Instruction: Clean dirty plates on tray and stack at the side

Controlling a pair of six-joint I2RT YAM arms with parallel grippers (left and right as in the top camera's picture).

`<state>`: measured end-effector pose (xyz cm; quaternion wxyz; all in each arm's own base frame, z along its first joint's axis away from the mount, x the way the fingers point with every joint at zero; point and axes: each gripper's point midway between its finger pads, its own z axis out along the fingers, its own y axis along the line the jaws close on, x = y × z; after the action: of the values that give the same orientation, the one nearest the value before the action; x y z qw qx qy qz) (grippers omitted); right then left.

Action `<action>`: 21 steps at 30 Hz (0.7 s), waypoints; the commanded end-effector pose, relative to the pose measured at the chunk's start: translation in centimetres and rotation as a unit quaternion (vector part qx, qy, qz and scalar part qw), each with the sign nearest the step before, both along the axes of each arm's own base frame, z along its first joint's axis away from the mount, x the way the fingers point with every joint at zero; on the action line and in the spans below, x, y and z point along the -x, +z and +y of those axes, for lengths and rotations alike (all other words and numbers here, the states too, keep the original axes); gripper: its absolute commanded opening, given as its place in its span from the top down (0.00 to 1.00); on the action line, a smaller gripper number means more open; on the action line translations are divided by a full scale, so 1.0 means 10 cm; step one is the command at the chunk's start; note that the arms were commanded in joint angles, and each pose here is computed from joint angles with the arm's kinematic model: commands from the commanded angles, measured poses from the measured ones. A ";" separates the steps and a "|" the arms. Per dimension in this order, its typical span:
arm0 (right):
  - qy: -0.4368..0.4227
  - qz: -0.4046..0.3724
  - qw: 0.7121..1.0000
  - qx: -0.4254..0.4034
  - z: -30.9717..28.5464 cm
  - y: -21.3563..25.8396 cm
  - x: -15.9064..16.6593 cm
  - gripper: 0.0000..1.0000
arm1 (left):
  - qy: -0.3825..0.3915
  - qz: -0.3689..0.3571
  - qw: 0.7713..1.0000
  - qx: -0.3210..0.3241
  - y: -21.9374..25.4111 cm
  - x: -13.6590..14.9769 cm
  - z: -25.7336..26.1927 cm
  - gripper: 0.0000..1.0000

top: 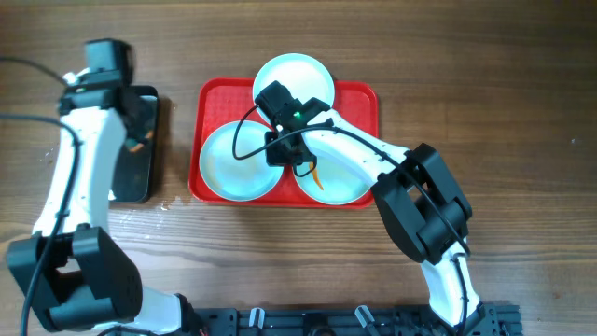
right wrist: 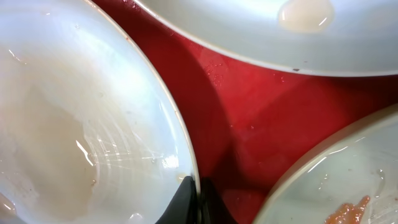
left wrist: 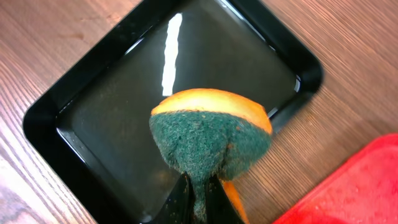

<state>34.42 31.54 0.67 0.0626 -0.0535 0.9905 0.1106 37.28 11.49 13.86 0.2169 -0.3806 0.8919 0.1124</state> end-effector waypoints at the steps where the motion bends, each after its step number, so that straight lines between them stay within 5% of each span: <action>1: -0.007 -0.007 1.000 0.014 -0.05 -0.02 -0.05 0.96 | 0.035 0.008 0.999 0.040 -0.17 0.13 0.17 0.96; 8: -0.004 -0.026 1.000 0.015 -0.04 0.04 -0.11 0.96 | 0.049 0.025 0.996 0.067 -0.35 0.25 0.23 0.96; 14: 0.057 -0.147 0.987 0.005 0.06 0.88 -0.20 0.96 | 0.049 0.021 0.996 0.069 -0.35 0.24 0.23 0.96; 21: 0.028 -0.325 0.937 0.126 -0.38 1.73 -0.53 0.96 | 0.035 0.011 0.994 0.104 -0.37 0.19 0.11 0.96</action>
<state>37.81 30.49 13.53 0.2871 -0.1211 0.9492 0.0445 35.38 12.95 10.81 0.1704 -0.4259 0.8874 0.0468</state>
